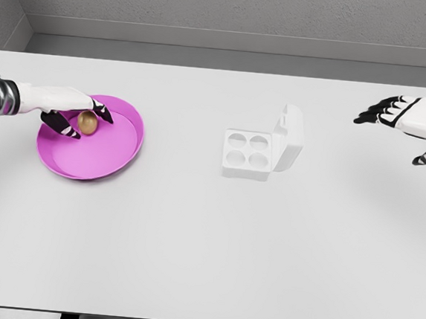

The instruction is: Pack egg into the box and close the box lid

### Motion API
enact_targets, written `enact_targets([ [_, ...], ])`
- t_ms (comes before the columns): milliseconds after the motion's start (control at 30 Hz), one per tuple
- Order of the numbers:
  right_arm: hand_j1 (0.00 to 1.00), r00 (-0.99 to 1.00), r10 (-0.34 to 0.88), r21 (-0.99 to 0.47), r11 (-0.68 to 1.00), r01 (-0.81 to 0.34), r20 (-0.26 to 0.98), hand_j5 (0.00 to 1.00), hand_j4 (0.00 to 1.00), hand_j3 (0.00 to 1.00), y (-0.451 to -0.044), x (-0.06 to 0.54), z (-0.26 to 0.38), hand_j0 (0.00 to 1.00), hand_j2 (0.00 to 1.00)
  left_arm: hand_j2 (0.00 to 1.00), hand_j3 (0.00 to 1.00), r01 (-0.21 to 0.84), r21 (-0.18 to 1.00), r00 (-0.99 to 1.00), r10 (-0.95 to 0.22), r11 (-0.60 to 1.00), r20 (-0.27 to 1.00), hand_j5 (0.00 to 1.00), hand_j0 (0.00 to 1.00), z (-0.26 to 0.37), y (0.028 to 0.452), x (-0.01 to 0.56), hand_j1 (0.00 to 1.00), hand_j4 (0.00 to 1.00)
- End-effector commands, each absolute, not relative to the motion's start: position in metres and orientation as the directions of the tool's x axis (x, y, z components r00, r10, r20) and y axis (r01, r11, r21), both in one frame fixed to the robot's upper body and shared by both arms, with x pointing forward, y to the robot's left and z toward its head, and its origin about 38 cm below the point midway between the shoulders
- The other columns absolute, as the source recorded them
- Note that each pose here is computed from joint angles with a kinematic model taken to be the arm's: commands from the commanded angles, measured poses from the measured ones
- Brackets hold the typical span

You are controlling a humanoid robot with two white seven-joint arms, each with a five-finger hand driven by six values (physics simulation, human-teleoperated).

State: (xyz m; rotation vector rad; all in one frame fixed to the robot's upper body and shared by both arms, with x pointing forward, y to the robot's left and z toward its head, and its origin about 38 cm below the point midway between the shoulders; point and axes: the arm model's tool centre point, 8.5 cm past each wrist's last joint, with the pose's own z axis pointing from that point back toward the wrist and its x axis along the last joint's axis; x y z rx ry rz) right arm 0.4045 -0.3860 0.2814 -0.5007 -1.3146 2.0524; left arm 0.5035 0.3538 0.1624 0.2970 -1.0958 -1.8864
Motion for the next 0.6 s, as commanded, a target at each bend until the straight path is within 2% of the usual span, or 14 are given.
enact_targets([
  [0, 1.00, -0.718, 0.695, -0.904, -0.288, -0.315, 0.028, 1.00, 1.00, 1.00, -0.387, 0.405, 0.281, 1.00, 1.00, 0.76, 0.76, 0.592, 0.785, -0.548, -0.806, -0.183, 0.225, 0.76, 0.76, 0.161, 0.357, 0.504, 0.76, 0.76],
  [233, 1.00, -0.722, 0.690, -0.893, -0.297, -0.338, 0.044, 1.00, 1.00, 1.00, -0.385, 0.403, 0.271, 1.00, 1.00, 0.76, 0.76, 0.593, 0.781, -0.545, -0.812, -0.197, 0.208, 0.76, 0.76, 0.160, 0.360, 0.504, 0.76, 0.76],
  [267, 1.00, -0.721, 0.692, -0.893, -0.296, -0.338, 0.044, 1.00, 1.00, 1.00, -0.385, 0.403, 0.271, 1.00, 1.00, 0.73, 0.73, 0.592, 0.781, -0.546, -0.812, -0.200, 0.207, 0.73, 0.73, 0.160, 0.359, 0.505, 0.73, 0.73],
  [567, 1.00, -0.716, 0.697, -0.899, -0.290, -0.327, 0.035, 1.00, 1.00, 1.00, -0.388, 0.404, 0.277, 1.00, 1.00, 0.66, 0.66, 0.586, 0.786, -0.552, -0.808, -0.200, 0.206, 0.66, 0.66, 0.163, 0.355, 0.507, 0.66, 0.66],
])
